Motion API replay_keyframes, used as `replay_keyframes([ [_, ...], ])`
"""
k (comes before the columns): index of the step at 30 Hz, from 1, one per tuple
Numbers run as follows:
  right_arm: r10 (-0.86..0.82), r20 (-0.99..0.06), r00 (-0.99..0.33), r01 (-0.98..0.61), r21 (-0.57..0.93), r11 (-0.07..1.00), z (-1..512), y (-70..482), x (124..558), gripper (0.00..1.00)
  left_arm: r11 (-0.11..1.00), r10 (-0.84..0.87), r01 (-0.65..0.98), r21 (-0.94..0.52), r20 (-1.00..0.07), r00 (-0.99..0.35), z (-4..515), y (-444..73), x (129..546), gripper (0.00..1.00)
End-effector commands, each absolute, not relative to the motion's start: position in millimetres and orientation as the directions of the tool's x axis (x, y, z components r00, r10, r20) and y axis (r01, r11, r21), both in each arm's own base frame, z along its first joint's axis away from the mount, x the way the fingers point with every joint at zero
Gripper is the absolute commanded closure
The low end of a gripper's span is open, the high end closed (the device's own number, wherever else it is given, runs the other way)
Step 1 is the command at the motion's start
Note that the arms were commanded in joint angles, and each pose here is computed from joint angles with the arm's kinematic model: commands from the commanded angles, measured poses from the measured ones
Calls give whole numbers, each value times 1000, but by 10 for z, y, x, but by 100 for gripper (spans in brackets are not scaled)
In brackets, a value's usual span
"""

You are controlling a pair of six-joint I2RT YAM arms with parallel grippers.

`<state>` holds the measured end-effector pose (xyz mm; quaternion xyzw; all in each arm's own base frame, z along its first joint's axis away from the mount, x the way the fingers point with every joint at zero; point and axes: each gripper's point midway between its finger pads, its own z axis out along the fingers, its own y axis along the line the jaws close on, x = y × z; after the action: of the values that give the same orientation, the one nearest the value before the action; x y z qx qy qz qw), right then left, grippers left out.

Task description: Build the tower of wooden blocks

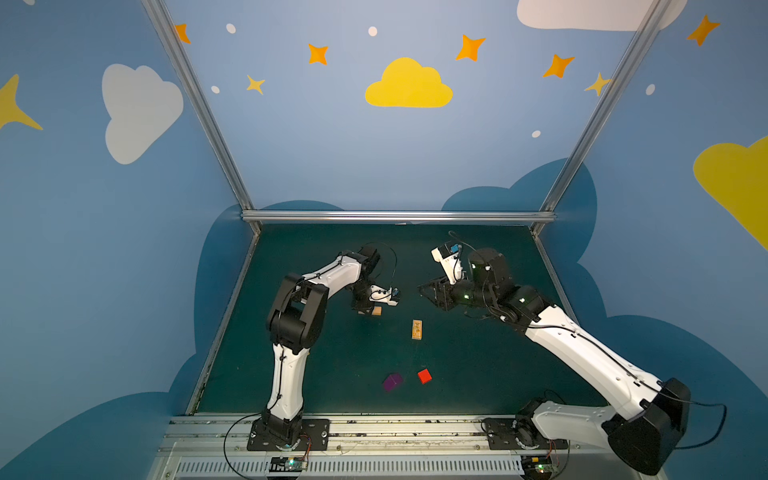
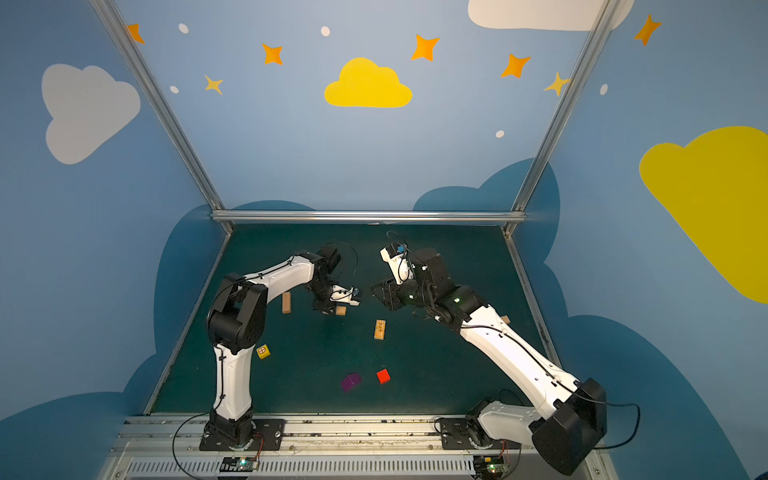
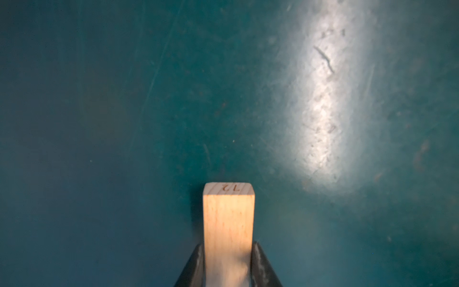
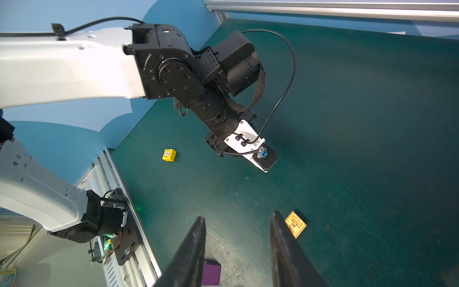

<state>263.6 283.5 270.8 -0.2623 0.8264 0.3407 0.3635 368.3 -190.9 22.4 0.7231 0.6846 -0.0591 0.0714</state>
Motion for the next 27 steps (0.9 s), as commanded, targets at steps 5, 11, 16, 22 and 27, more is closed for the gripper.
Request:
replay_keyframes([
  [5, -196, -789, -583, -690, 353, 632, 2705, 2823, 2612, 60, -56, 980, 998, 10, -191, 57, 213, -1885, 3635, 60],
  [11, -201, -786, -584, -687, 348, 638, 2669, 2800, 2603, 59, -49, 977, 999, 12, -209, 50, 265, -1895, 3635, 56],
  [16, -199, -794, -575, -686, 336, 645, 2686, 2770, 2606, 55, -48, 973, 999, 16, -226, 50, 352, -1910, 3637, 48],
  [22, -194, -804, -562, -685, 321, 654, 2739, 2736, 2610, 48, -42, 969, 998, 42, -243, 51, 497, -1914, 3650, 33],
  [27, -192, -812, -552, -683, 308, 662, 2772, 2709, 2616, 44, -35, 965, 997, 73, -259, 53, 666, -1917, 3657, 30],
])
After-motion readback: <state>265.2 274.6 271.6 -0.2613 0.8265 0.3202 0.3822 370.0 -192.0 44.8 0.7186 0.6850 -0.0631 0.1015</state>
